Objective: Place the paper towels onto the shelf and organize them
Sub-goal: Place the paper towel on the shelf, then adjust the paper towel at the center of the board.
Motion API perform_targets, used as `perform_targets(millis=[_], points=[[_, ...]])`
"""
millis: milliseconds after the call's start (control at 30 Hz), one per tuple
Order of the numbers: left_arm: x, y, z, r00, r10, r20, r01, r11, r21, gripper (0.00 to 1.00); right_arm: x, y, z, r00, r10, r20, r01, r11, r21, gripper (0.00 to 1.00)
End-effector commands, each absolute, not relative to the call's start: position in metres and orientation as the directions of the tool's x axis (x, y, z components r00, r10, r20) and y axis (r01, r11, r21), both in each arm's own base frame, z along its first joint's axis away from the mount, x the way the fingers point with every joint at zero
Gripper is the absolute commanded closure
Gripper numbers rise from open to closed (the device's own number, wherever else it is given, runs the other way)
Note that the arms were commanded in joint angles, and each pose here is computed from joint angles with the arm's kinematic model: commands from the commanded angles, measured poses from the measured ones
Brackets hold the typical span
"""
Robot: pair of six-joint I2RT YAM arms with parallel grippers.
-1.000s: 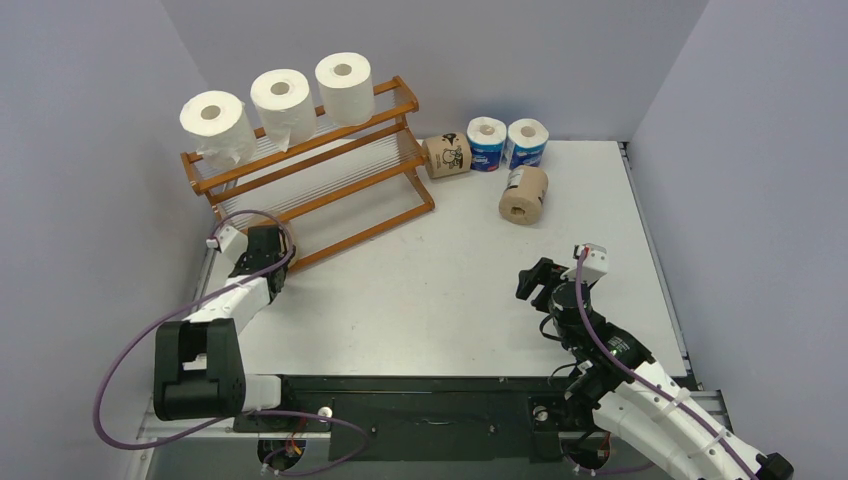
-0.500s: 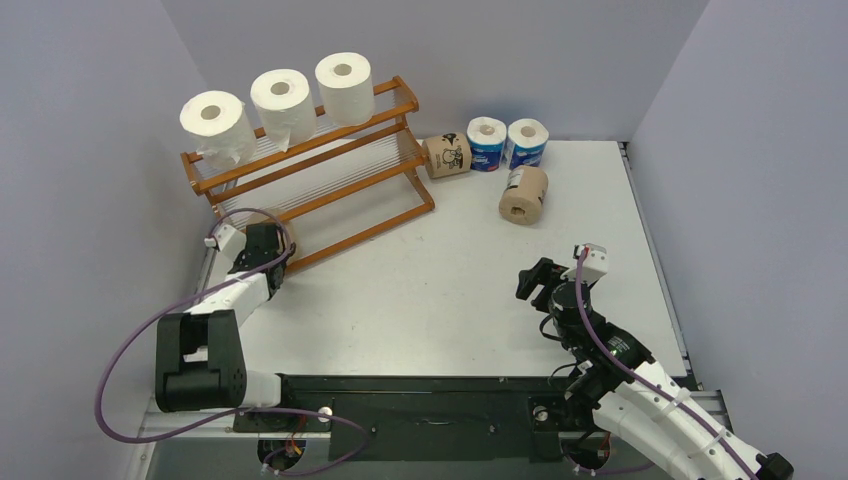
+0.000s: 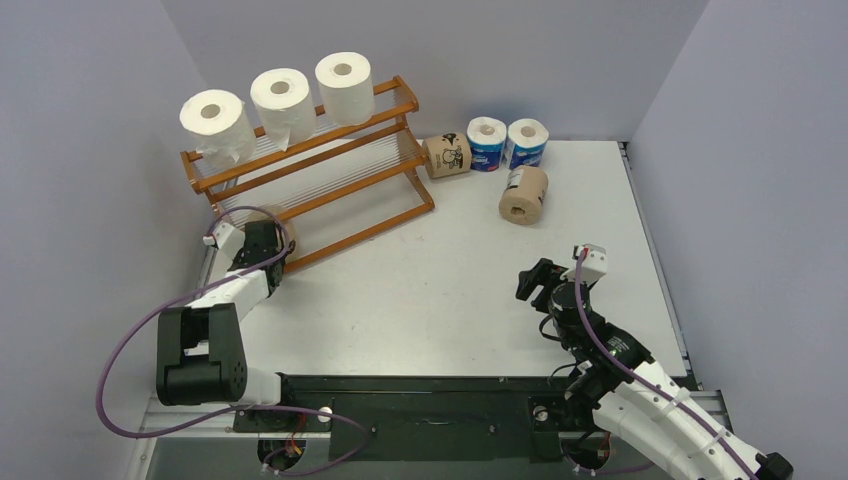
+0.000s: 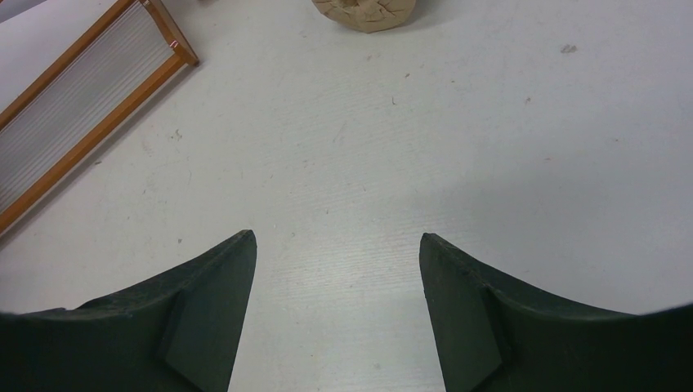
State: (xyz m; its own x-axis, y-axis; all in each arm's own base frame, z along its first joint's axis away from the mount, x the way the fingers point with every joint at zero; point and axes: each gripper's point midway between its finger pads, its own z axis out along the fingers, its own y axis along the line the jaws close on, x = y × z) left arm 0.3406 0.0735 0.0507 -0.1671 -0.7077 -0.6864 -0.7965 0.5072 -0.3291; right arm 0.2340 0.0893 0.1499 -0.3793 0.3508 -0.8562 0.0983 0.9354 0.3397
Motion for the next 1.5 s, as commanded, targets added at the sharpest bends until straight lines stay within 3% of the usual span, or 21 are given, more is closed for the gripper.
perform_targets(millis=[0, 233, 700, 867, 1233, 1467], points=[[0.368, 0.076, 0.075, -0.085, -0.715, -0.694, -0.759, 0.498, -0.42, 0.96, 0.237, 0.086, 0.153, -0.355, 0.351, -0.867, 0.108, 0.936, 0.335, 0.32], [0.361, 0.072, 0.075, -0.089, -0.728, -0.68, -0.753, 0.496, -0.433, 0.91, 0.237, 0.086, 0.153, -0.355, 0.351, -0.867, 0.11, 0.936, 0.334, 0.32], [0.32, 0.046, 0.079, -0.18, -0.733, -0.656, -0.722, 0.552, -0.417, 0.61, 0.238, 0.089, 0.156, -0.36, 0.348, -0.866, 0.098, 0.937, 0.336, 0.32], [0.302, 0.029, 0.088, -0.216, -0.718, -0.662, -0.687, 0.593, -0.419, 0.55, 0.238, 0.089, 0.159, -0.355, 0.353, -0.865, 0.096, 0.935, 0.342, 0.32], [0.276, -0.057, 0.144, -0.307, -0.591, -0.746, -0.427, 0.786, -0.447, 0.44, 0.242, 0.084, 0.183, -0.306, 0.401, -0.863, 0.135, 0.916, 0.378, 0.32], [0.254, -0.125, 0.157, -0.406, -0.469, -0.784, -0.217, 0.883, -0.416, 0.38, 0.266, 0.08, 0.206, -0.244, 0.47, -0.848, 0.231, 0.877, 0.42, 0.23]])
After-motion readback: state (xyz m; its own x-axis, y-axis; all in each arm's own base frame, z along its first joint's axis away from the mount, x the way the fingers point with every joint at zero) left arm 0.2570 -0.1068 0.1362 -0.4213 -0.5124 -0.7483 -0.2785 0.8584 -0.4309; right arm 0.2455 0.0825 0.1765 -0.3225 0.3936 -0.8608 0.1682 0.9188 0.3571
